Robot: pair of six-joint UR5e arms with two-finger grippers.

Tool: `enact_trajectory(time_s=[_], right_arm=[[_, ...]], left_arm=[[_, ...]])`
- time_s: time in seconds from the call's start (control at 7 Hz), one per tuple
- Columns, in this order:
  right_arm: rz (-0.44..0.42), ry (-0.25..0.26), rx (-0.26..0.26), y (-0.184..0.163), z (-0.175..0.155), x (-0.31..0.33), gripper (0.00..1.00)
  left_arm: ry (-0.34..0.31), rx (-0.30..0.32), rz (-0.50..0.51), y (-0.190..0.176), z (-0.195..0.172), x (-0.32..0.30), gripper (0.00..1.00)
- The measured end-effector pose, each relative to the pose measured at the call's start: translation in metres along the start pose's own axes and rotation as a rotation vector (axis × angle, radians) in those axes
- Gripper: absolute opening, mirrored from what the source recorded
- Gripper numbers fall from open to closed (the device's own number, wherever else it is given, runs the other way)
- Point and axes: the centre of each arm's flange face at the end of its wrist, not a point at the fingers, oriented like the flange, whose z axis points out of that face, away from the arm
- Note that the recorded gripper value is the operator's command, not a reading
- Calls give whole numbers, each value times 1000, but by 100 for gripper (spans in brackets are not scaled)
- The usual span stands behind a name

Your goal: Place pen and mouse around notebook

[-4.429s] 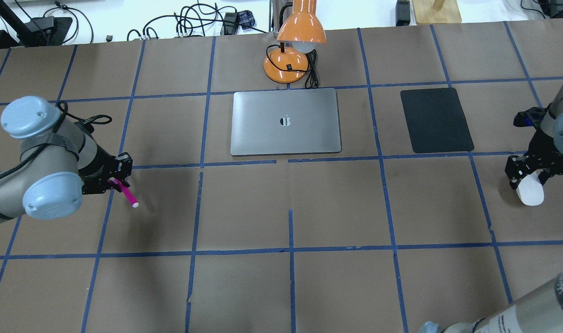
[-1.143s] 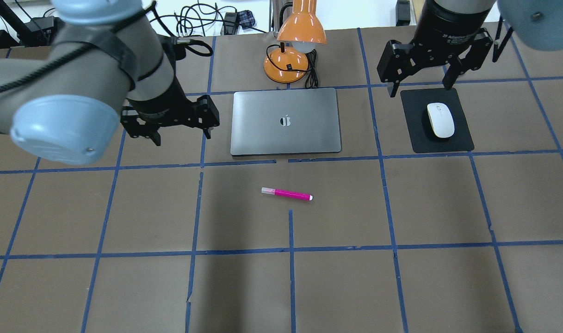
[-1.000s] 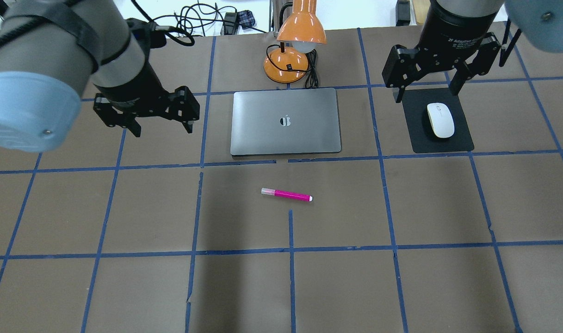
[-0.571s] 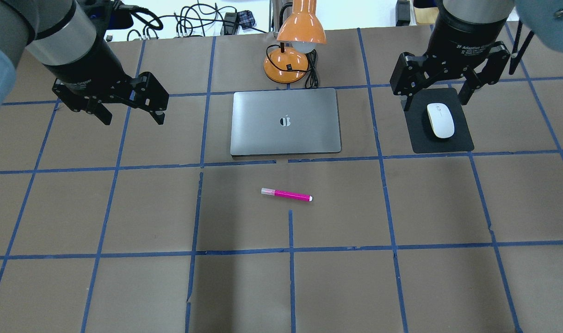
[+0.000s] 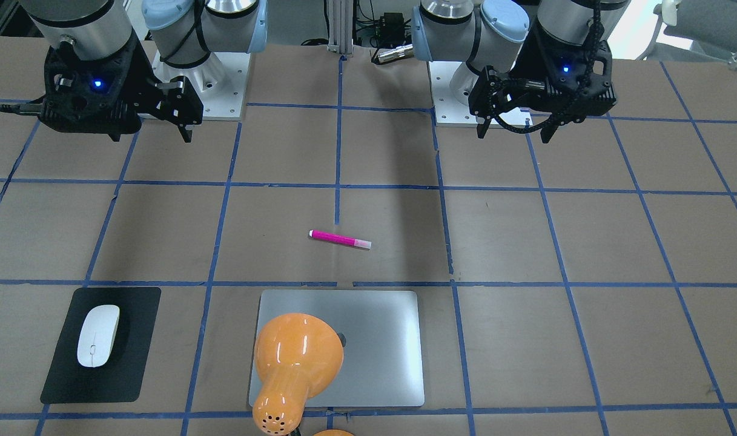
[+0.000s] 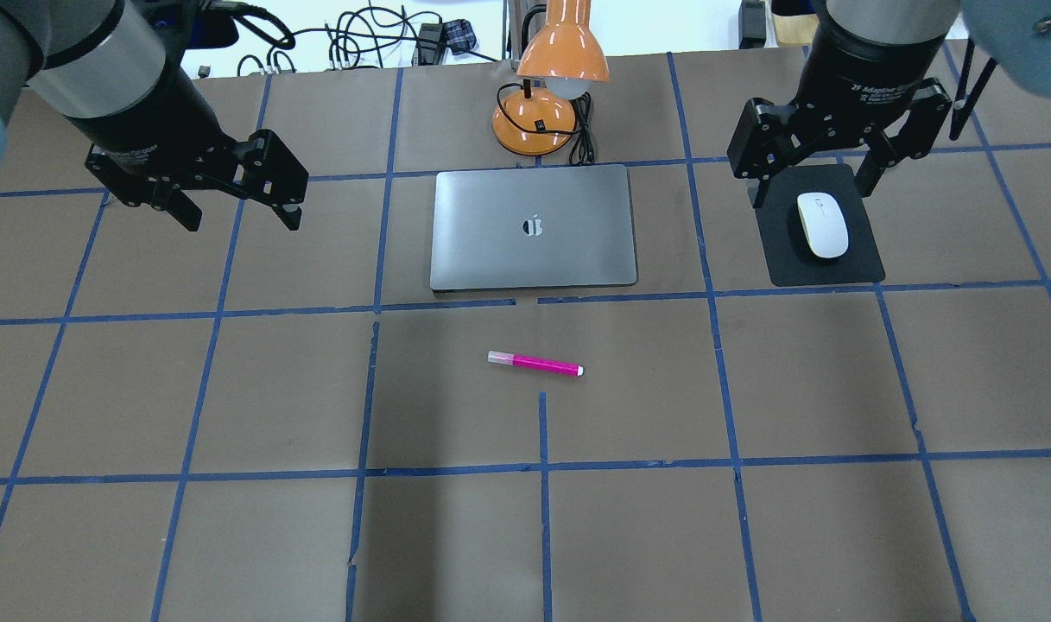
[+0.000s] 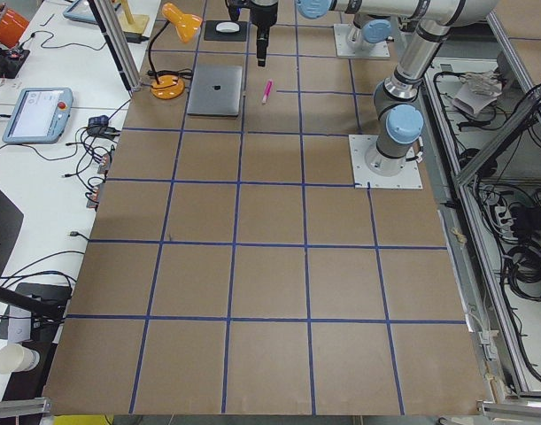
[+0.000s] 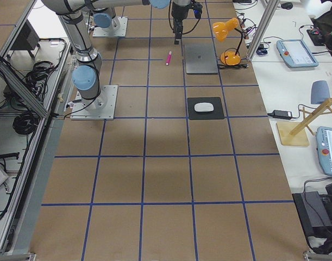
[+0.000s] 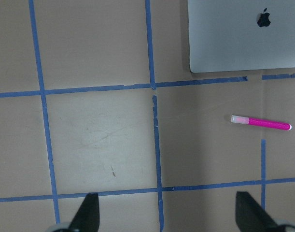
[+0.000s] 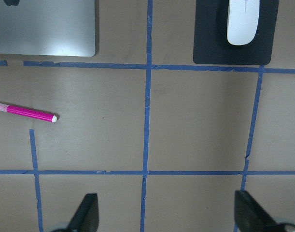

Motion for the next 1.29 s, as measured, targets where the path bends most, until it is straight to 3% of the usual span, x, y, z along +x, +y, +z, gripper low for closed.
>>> enact_trajectory(time_s=[1.29], right_arm=[[-3, -3, 4, 0, -1, -2, 100]], left_arm=[[-1, 21, -4, -1, -9, -2, 100]])
